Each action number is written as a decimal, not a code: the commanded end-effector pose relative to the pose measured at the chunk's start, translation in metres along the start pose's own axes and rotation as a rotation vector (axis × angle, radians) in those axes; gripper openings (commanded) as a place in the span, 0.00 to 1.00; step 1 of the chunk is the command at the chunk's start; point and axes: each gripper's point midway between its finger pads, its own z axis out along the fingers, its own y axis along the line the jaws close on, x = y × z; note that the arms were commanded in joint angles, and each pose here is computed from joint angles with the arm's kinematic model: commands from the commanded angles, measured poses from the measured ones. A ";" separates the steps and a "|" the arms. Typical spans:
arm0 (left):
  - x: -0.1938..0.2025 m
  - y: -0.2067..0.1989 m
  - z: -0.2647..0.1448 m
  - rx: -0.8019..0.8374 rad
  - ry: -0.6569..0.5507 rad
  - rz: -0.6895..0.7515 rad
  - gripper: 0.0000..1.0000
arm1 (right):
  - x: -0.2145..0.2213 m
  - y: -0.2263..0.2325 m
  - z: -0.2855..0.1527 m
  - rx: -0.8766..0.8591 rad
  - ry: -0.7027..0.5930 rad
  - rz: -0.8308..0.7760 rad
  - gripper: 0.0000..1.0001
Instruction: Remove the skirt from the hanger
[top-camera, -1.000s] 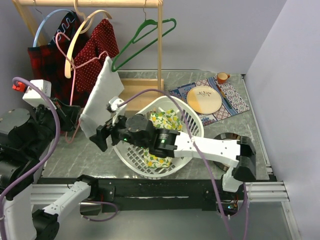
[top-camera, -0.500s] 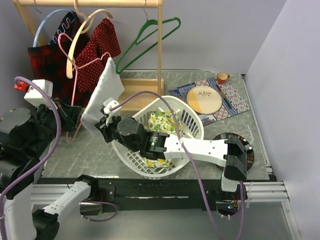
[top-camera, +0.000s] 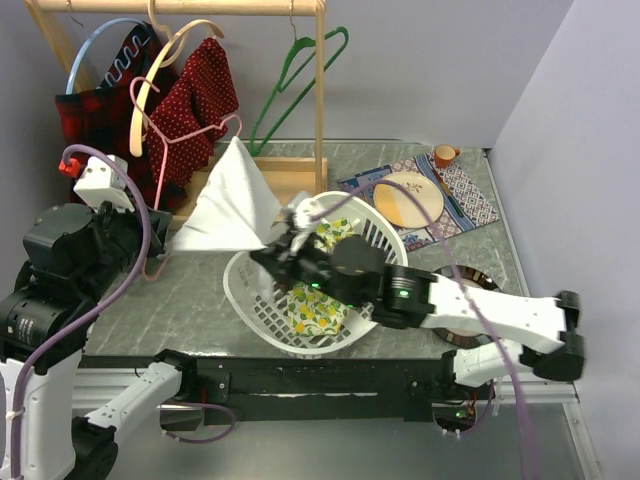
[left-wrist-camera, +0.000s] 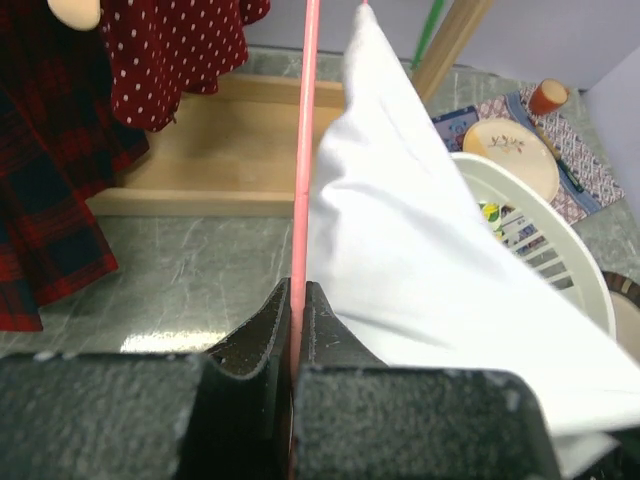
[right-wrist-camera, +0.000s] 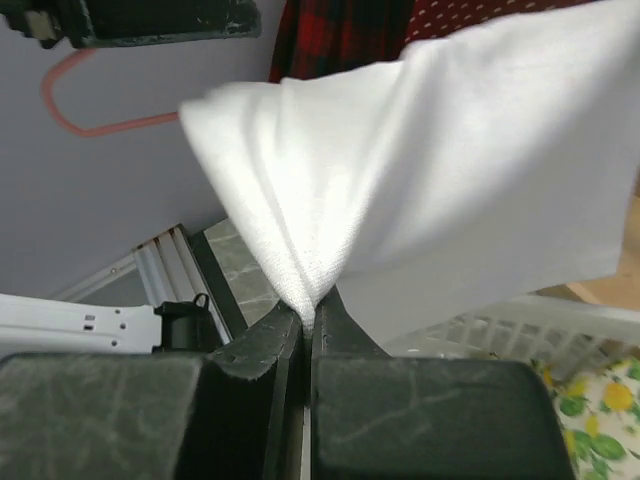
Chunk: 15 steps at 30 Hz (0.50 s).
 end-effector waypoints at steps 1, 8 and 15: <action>-0.043 0.002 -0.001 -0.025 -0.175 -0.017 0.01 | -0.013 -0.022 -0.043 0.068 -0.034 0.024 0.00; -0.052 -0.009 -0.006 0.029 -0.195 -0.032 0.01 | 0.009 -0.043 -0.080 0.132 0.037 0.070 0.00; -0.050 -0.003 0.006 -0.012 -0.193 -0.033 0.01 | -0.002 -0.064 -0.126 0.172 -0.039 0.162 0.00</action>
